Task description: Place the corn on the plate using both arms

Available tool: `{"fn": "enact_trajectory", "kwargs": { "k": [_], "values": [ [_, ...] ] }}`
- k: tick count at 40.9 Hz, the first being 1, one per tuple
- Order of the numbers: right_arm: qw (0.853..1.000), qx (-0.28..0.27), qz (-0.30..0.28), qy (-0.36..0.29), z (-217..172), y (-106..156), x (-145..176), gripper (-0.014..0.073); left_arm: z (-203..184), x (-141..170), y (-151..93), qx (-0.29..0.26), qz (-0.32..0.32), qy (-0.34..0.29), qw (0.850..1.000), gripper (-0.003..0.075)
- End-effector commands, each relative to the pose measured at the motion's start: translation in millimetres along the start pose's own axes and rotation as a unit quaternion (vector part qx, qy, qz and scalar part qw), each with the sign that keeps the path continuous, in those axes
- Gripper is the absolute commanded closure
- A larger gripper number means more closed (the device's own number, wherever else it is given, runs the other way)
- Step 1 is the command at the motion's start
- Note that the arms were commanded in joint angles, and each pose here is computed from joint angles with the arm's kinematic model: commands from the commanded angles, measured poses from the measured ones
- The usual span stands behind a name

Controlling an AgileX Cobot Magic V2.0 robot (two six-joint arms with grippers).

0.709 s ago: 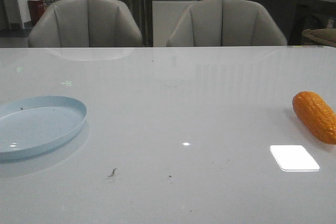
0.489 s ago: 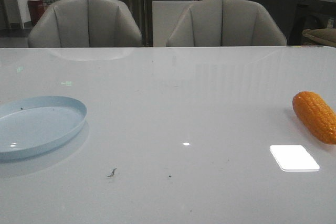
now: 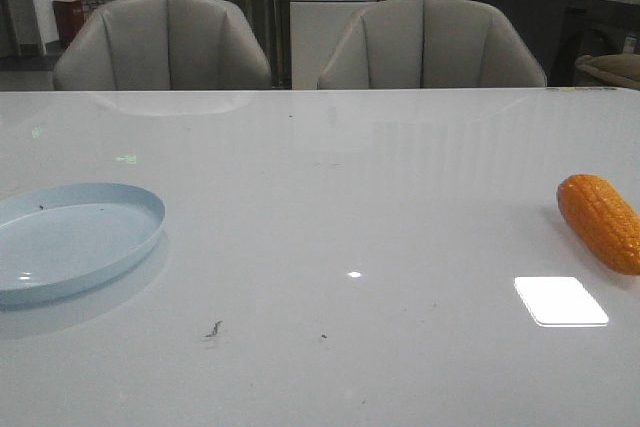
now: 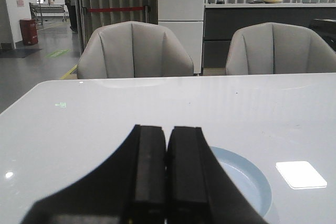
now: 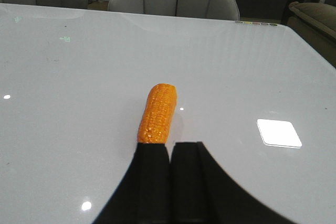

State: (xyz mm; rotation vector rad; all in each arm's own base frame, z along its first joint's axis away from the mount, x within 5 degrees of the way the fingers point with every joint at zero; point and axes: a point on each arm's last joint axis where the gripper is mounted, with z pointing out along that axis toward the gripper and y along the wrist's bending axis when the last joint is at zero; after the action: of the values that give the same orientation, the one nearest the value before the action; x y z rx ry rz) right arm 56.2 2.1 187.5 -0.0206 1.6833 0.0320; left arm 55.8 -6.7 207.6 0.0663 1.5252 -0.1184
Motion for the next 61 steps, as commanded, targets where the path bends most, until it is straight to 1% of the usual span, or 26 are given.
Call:
{"fn": "enact_trajectory", "kwargs": {
  "k": [1,5,9,14,16,19,22,24,27,28,32,35,39,42,46,51,55,58,61],
  "values": [
    [0.998,-0.001,0.000,-0.062,-3.4,0.1,-14.2,0.0557,0.2,-7.2,0.5,-0.003,-0.006,-0.043,0.999,0.0631],
    [0.998,-0.001,0.000,-0.067,-3.5,0.1,-15.2,0.0557,0.2,-7.2,0.5,-0.003,-0.006,-0.043,0.999,0.0631],
    [0.997,-0.001,0.000,-0.076,-3.8,0.1,-16.9,0.0557,-0.1,-9.9,0.6,-0.003,-0.006,-0.058,0.998,0.0631],
    [0.994,0.000,0.000,-0.106,-4.7,0.0,-22.1,0.0557,-2.1,-21.4,1.1,-0.006,-0.006,-0.119,0.993,0.0631],
    [0.990,0.000,0.004,-0.142,-6.5,-0.2,-29.1,0.0557,-4.0,-28.5,1.4,-0.007,-0.006,-0.157,0.988,0.0631],
    [0.979,-0.001,0.027,-0.201,-12.7,-0.8,-46.8,0.0557,-8.4,-46.8,1.1,-0.007,-0.006,-0.200,0.980,0.0631],
    [0.974,-0.003,0.029,-0.226,-20.8,-0.5,-66.9,0.0557,-13.3,-65.6,0.3,-0.006,-0.004,-0.223,0.975,0.0631],
    [0.973,-0.004,0.028,-0.229,-26.2,-0.1,-81.2,0.0557,-16.9,-79.9,-0.9,-0.004,0.009,-0.236,0.972,0.0631],
    [0.975,-0.006,0.024,-0.222,-31.6,0.5,-103.0,0.0557,-19.5,-101.7,-2.9,-0.003,0.033,-0.236,0.971,0.0631],
    [0.974,-0.006,0.021,-0.226,-34.7,0.8,-115.7,0.0557,-19.8,-110.3,-3.5,-0.003,0.041,-0.236,0.971,0.0631],
    [0.972,-0.006,0.019,-0.233,-33.4,1.1,-149.3,0.0557,-14.6,-140.8,-5.3,-0.004,0.068,-0.235,0.970,0.0631],
    [0.970,-0.005,0.019,-0.244,-25.2,1.1,-181.5,0.0557,-3.4,-164.6,-6.1,-0.004,0.072,-0.231,0.970,0.0631],
    [0.969,-0.004,0.020,-0.247,-7.2,1.2,-213.9,0.0557,19.1,-190.0,-6.8,-0.004,0.072,-0.216,0.974,0.0631],
    [0.974,-0.003,0.020,-0.225,13.2,1.2,-223.5,0.0557,40.0,-196.4,-6.9,-0.002,0.072,-0.193,0.979,0.0631],
    [0.983,-0.002,0.020,-0.181,40.4,1.2,-219.9,0.0557,68.2,-185.4,-6.4,0.000,0.070,-0.143,0.987,0.0631],
    [0.997,-0.001,0.020,-0.070,80.3,1.3,-195.3,0.0557,98.2,-166.3,-5.6,0.002,0.070,-0.076,0.995,0.0631],
    [1.000,-0.001,0.020,0.002,100.6,1.5,-178.5,0.0557,114.5,-153.5,-5.0,0.002,0.070,-0.034,0.997,0.0631],
    [0.998,-0.001,0.020,0.056,114.8,1.6,-164.8,0.0557,125.9,-142.6,-4.5,0.003,0.070,0.002,0.998,0.0631],
    [0.996,0.000,0.020,0.092,125.9,1.6,-154.5,0.0557,134.9,-131.1,-3.8,0.003,0.070,0.043,0.997,0.0631]
  ]
}}
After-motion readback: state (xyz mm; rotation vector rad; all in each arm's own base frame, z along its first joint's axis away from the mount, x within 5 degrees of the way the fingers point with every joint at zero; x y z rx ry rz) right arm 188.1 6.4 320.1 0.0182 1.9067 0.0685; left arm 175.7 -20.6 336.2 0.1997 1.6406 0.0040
